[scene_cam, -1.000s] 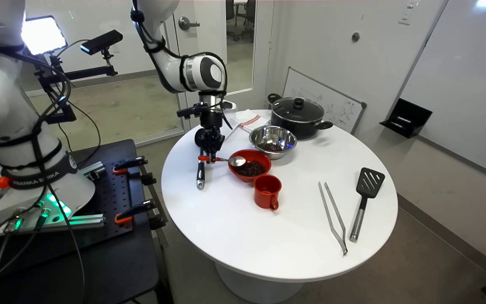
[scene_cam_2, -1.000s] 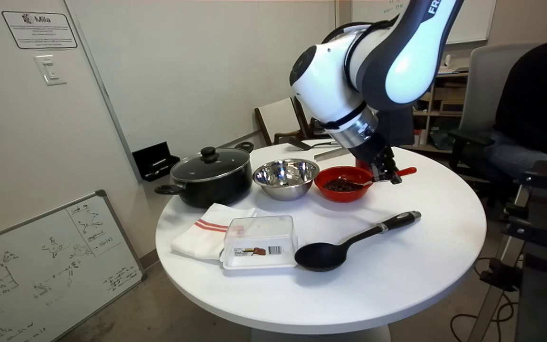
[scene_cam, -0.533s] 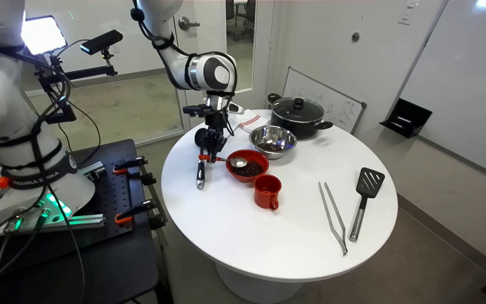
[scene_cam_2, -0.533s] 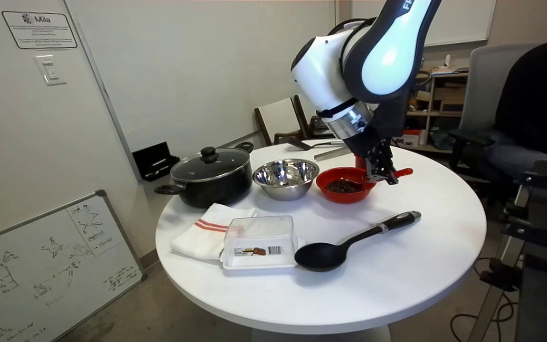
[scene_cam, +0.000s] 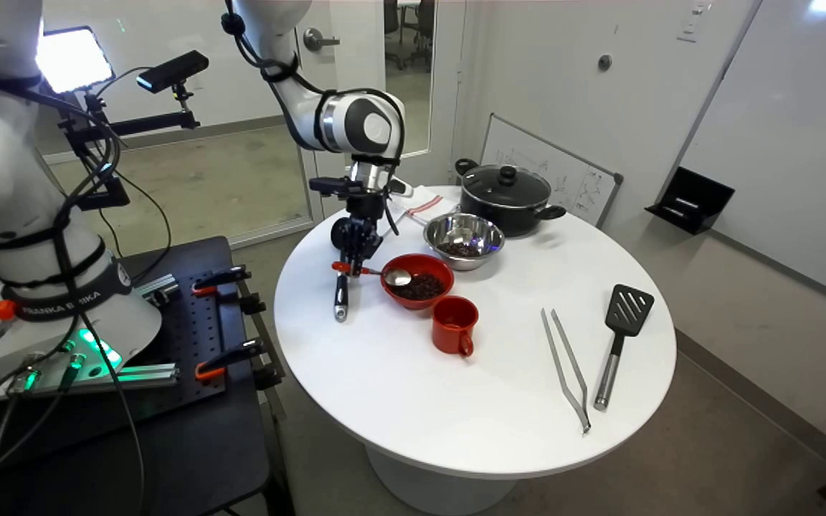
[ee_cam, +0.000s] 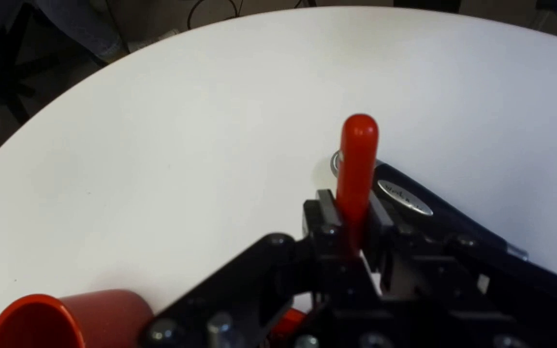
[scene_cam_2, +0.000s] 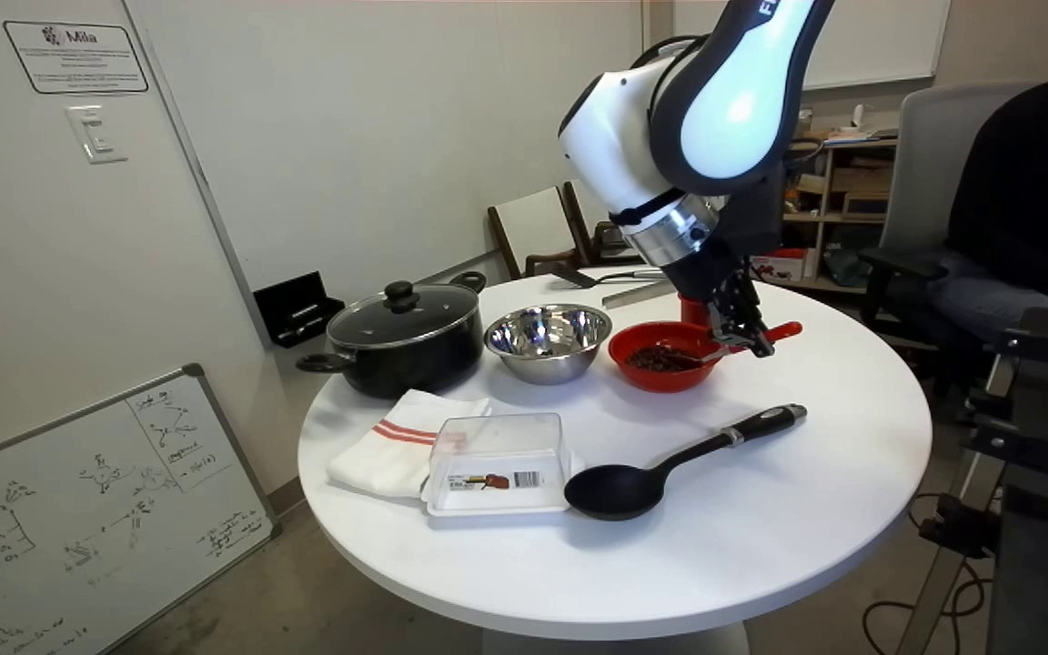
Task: Use the spoon to stir the contents in the red bowl then place the spoon in the red mug.
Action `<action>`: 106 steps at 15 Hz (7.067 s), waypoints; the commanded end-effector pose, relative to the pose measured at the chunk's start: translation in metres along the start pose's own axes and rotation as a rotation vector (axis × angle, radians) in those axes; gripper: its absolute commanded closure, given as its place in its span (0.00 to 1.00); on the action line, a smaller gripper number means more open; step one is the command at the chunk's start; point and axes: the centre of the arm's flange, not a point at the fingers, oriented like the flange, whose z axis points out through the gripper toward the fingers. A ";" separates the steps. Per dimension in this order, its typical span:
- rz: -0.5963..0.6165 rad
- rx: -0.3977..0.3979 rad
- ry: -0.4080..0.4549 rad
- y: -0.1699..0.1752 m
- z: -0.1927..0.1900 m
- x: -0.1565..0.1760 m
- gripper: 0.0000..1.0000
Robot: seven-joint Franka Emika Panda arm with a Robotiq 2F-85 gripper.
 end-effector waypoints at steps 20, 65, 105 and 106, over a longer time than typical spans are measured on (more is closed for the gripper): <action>-0.013 0.083 -0.135 0.027 -0.024 0.052 0.96; -0.131 0.070 -0.097 0.012 -0.014 0.072 0.96; 0.059 -0.075 -0.189 0.056 0.003 0.069 0.96; 0.069 -0.080 -0.179 0.058 0.000 0.071 0.96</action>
